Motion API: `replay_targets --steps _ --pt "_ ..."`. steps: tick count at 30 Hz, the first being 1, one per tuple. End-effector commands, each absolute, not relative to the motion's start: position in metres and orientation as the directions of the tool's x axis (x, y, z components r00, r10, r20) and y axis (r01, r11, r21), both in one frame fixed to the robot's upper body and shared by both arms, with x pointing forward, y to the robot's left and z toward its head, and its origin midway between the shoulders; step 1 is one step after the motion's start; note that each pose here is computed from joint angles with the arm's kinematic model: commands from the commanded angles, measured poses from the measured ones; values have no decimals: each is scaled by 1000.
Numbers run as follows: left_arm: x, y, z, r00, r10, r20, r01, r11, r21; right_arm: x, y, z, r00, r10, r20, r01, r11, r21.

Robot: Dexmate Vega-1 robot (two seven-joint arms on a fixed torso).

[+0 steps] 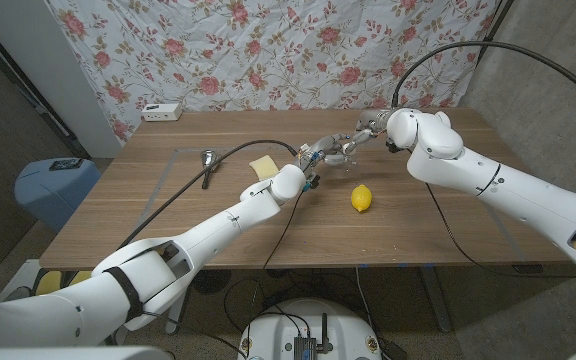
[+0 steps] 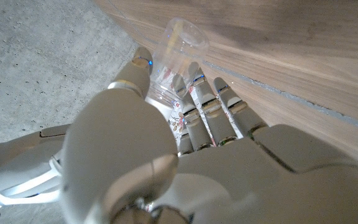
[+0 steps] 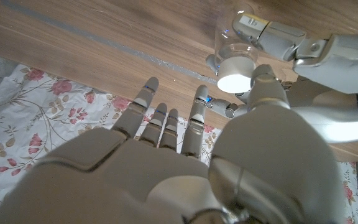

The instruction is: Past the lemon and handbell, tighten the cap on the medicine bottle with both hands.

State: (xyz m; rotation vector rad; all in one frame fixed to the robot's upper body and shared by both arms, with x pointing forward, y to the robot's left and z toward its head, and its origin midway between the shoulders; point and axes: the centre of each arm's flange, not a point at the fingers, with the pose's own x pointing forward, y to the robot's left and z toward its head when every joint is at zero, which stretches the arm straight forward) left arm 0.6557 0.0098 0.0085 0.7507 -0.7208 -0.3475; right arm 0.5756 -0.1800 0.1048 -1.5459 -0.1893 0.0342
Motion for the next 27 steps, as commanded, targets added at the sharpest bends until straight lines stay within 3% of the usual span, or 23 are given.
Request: replay_targets --steps 1,27 --pt "655 9 8 711 -526 467 35 689 724 577 -181 110 988 146 55 54 12 -998" --pt "654 11 8 710 -526 468 35 690 723 580 -176 109 986 161 35 36 -3 -999"
